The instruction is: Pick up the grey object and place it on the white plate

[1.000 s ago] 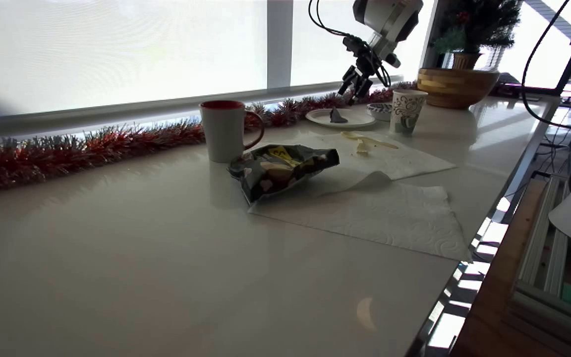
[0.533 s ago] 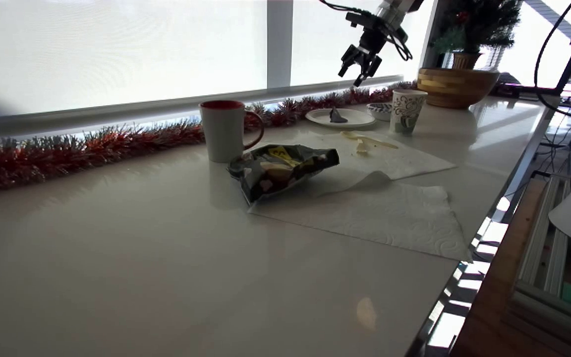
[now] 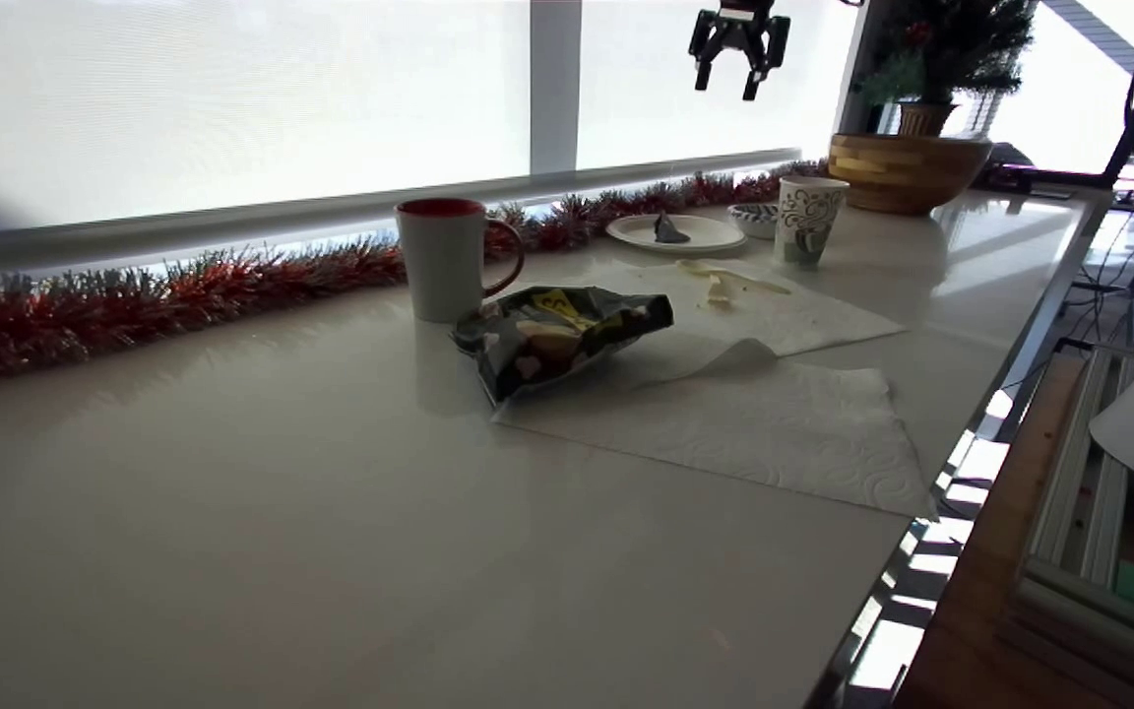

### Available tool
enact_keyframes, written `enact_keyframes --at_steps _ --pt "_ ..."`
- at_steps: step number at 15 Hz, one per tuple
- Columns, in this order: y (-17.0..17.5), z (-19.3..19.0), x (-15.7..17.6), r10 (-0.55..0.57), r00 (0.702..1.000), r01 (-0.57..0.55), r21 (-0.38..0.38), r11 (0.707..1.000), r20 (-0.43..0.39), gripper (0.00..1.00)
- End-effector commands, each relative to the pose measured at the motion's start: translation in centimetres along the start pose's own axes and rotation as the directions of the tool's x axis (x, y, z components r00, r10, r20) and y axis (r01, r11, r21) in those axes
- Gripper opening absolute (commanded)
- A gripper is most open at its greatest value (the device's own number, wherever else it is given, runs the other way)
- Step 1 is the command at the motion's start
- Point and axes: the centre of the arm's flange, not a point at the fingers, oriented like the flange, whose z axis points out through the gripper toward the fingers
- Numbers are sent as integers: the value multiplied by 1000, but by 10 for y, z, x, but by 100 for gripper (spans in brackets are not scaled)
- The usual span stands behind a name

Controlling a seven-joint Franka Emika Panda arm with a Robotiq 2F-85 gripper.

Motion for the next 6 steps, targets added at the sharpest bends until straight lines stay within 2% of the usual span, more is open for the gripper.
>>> enact_keyframes --at_steps 1,3,6 --pt "2 -2 -16 -24 999 23 -15 1000 -49 100" --pt "4 -1 -42 -50 994 48 -30 998 -94 100" --pt "6 1 -43 -51 993 48 -37 998 -103 100"
